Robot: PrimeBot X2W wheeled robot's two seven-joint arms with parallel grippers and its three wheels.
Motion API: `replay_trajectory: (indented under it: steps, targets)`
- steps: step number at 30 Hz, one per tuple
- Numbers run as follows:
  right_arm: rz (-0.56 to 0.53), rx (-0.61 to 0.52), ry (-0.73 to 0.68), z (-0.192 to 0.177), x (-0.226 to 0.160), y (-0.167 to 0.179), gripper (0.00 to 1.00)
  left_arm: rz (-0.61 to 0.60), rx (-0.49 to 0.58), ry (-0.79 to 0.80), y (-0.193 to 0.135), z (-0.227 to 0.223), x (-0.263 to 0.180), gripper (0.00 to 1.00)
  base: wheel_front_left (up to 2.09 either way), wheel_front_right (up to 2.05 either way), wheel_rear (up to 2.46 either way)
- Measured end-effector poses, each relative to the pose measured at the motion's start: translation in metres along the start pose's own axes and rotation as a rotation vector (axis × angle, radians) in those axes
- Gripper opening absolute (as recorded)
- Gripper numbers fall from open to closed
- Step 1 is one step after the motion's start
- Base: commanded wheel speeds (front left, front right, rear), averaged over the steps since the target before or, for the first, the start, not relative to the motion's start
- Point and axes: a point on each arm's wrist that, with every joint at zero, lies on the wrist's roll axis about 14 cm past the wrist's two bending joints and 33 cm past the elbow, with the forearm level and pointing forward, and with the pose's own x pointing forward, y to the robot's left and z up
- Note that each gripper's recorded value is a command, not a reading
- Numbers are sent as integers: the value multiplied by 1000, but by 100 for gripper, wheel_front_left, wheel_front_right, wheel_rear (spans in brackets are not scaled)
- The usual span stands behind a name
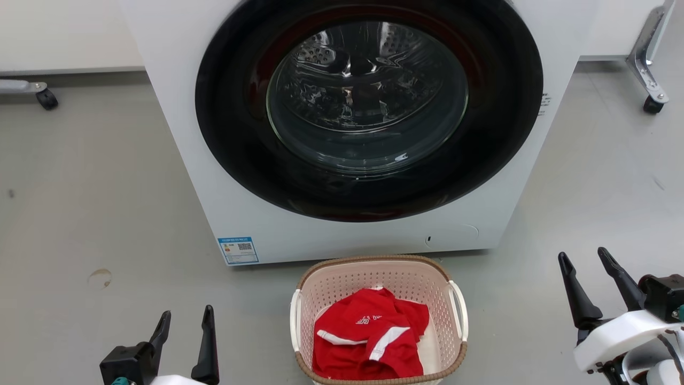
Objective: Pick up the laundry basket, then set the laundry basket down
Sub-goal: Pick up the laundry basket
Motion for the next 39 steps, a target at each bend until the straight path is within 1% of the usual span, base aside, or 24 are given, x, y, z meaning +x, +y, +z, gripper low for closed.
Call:
replay_trajectory:
  steps: [6,9,11,17,23,30,32,34,35,39]
  targets:
    - [-35,16,26,-8,10,-14,100,0,-10,49,-1,-15,10,100,0,0,0]
    - [-46,11,37,-12,26,-24,100,-4,-35,72,-6,-25,28,100,0,0,0]
    - [-62,25,61,-21,32,-32,100,-18,-50,91,-11,-32,39,100,0,0,0]
    - [-102,47,183,-66,41,-52,100,-31,-77,163,-16,-67,71,100,0,0,0]
    - [-123,76,267,-107,53,-63,100,-40,-106,209,-19,-99,103,100,0,0,0]
    - [-147,95,364,-155,61,-78,100,-32,-137,318,-16,-152,124,100,0,0,0]
    - [-147,93,370,-160,64,-80,100,-36,-139,325,-16,-157,128,100,0,0,0]
    - [-150,90,385,-174,73,-89,100,-47,-151,335,-17,-171,142,100,0,0,0]
    - [-150,90,385,-174,73,-89,100,-47,-151,335,-17,-171,142,100,0,0,0]
    - [-159,103,441,-202,71,-94,100,-31,-165,379,-10,-195,147,100,0,0,0]
